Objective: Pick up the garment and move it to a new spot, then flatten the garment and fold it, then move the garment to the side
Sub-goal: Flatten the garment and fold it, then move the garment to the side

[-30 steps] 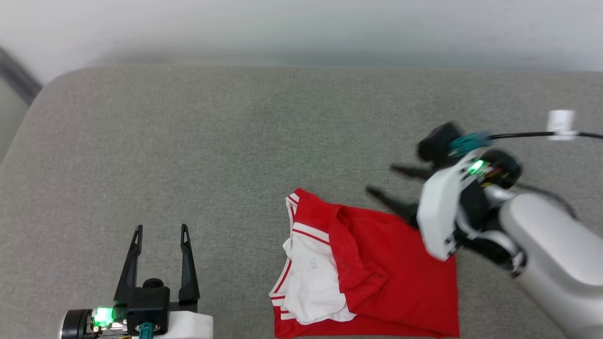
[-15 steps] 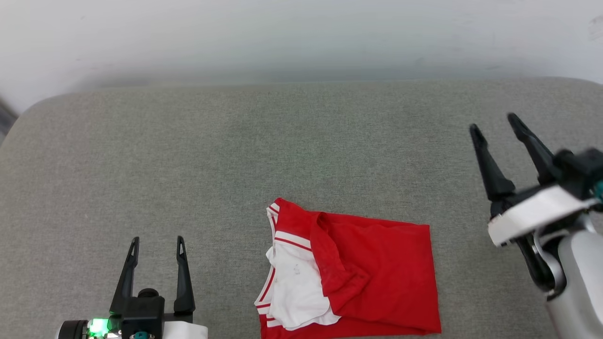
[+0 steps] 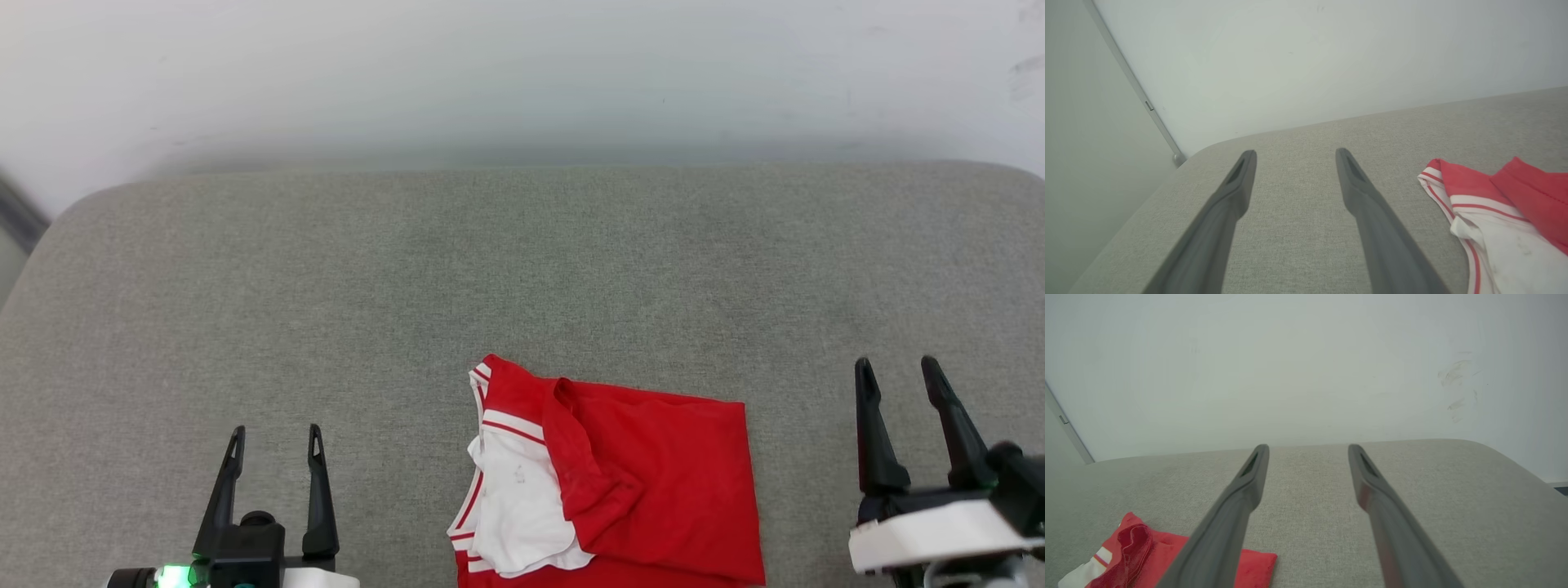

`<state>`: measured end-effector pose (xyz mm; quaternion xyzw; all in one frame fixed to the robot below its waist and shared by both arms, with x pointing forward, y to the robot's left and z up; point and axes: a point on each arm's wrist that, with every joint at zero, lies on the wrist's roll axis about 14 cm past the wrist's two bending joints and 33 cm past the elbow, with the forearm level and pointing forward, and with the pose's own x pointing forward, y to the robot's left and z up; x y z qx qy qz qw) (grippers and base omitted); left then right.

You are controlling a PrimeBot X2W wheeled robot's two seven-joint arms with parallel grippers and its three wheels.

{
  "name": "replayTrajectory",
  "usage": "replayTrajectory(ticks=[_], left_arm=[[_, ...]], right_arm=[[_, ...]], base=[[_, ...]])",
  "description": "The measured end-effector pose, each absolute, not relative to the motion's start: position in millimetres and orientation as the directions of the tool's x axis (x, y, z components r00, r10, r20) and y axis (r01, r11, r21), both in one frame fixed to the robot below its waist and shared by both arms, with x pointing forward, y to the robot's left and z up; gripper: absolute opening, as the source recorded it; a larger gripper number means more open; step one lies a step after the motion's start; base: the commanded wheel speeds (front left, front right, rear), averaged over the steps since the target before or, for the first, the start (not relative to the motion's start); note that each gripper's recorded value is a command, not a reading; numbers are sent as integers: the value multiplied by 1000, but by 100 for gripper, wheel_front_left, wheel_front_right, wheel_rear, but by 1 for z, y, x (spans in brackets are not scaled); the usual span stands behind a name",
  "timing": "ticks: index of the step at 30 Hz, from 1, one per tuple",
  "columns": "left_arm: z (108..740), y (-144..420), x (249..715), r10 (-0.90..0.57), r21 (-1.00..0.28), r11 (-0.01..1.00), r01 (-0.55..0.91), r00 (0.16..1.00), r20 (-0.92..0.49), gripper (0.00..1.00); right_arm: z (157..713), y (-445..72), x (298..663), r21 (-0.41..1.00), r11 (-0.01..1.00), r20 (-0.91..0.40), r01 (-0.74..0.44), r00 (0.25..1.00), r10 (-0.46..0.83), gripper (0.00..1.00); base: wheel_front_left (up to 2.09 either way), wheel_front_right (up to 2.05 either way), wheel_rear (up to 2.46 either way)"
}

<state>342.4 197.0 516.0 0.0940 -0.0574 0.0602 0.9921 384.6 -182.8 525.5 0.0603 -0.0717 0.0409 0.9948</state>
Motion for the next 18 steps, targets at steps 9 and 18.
replayTrajectory(ticks=[9,18], left_arm=[[517,202,334,116,164,977,-136,985,125,100],[517,203,327,121,152,978,-140,985,124,100]], right_arm=[[524,-188,358,131,990,147,-54,989,35,100],[524,-184,348,131,989,145,-64,988,44,100]], base=[[0,0,0],[0,0,0]])
